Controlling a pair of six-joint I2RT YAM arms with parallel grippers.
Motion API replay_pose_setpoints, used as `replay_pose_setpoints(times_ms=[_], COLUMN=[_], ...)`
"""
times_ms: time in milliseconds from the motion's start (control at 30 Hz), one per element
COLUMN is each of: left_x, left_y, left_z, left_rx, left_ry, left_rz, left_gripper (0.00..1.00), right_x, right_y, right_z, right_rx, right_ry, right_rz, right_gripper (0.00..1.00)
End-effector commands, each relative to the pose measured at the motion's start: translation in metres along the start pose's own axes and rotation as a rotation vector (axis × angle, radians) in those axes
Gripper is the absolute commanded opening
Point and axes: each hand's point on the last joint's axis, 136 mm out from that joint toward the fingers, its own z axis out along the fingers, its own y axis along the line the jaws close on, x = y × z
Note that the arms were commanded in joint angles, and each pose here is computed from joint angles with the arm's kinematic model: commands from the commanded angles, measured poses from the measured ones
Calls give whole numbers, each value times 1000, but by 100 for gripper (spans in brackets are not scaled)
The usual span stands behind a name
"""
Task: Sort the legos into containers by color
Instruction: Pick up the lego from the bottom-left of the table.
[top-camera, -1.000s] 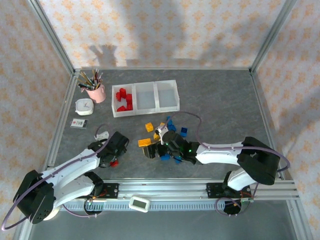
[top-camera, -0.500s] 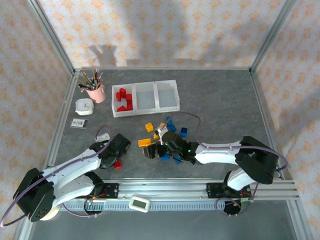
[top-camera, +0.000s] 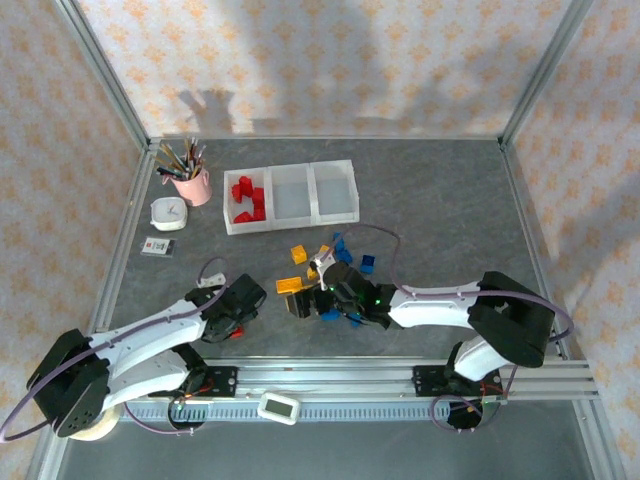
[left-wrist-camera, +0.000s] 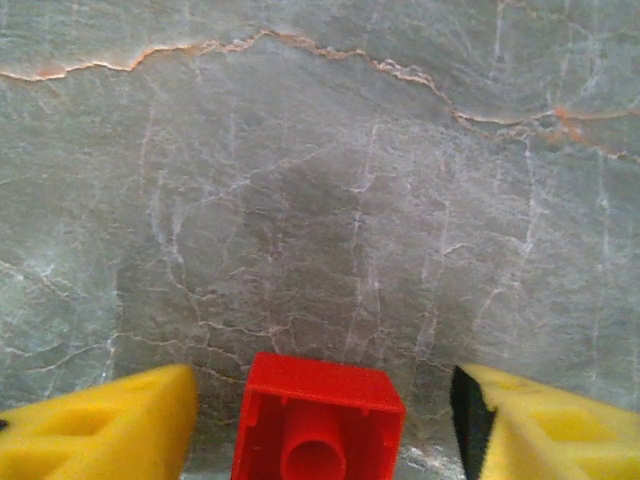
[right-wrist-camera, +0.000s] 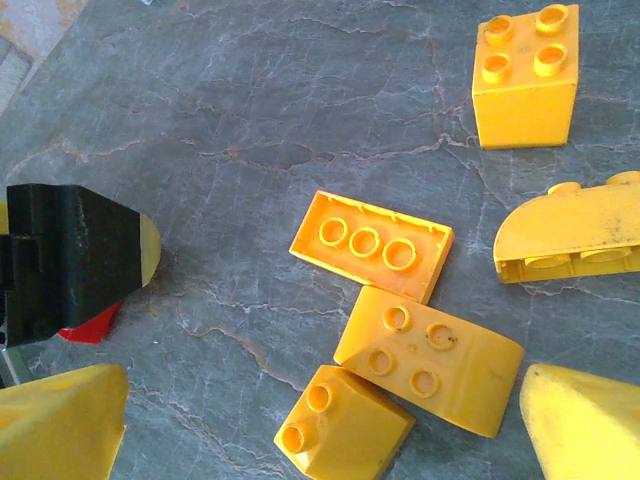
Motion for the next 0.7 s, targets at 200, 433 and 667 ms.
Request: replay_pose_setpoints(times_ms=[200,433,667], left_x=[0,-11,-57], left_y=[-9,-19,-53], left_z=[1,-8,-49], left_rx=[18,66,182], left_ry=[-12,-50,-207], left_rz=[28,23,23], left_gripper=[45,24,24], right_x=[-10,-21,-45], right_y=[2,5,-11], right_z=[-2,-7,-19], right_rx=[8,11,45], right_ry=[-38,-67,-115], right_rz=[14,30,100], right_gripper=[100,100,100])
